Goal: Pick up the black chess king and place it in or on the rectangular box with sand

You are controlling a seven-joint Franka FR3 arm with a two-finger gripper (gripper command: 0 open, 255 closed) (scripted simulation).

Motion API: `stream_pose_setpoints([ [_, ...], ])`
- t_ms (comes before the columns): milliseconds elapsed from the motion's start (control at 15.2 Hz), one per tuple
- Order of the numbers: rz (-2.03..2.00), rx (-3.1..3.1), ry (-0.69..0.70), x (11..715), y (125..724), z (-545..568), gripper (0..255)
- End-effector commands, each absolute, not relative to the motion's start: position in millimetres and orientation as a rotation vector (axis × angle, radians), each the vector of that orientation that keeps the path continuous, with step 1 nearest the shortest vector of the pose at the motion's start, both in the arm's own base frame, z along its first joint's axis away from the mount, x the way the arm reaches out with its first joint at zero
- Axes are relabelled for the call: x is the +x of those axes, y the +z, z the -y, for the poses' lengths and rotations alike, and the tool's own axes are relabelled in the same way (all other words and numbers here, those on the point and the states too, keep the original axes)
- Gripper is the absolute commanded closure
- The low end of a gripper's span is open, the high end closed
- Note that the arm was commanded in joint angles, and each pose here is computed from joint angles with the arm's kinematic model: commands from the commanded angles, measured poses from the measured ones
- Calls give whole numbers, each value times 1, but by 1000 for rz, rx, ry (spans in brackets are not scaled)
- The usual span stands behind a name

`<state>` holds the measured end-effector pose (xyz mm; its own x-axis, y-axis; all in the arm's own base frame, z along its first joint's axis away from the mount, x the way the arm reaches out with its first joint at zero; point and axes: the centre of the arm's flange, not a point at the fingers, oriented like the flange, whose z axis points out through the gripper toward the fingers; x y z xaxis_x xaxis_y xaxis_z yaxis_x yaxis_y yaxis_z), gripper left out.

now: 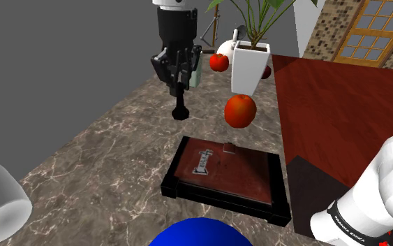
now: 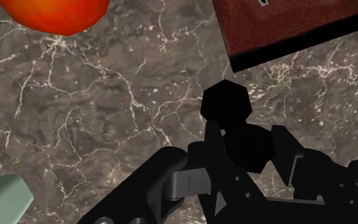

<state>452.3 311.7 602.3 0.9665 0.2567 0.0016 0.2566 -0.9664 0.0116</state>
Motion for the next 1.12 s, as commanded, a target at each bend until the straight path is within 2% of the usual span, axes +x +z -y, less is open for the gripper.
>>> stream_pose_setpoints([
  [0, -405, 3104, 4, 453, 614, -313, 255],
  [264, -405, 3104, 4, 453, 633, -313, 255],
  [1056, -405, 3104, 4, 298, 666, -309, 255],
])
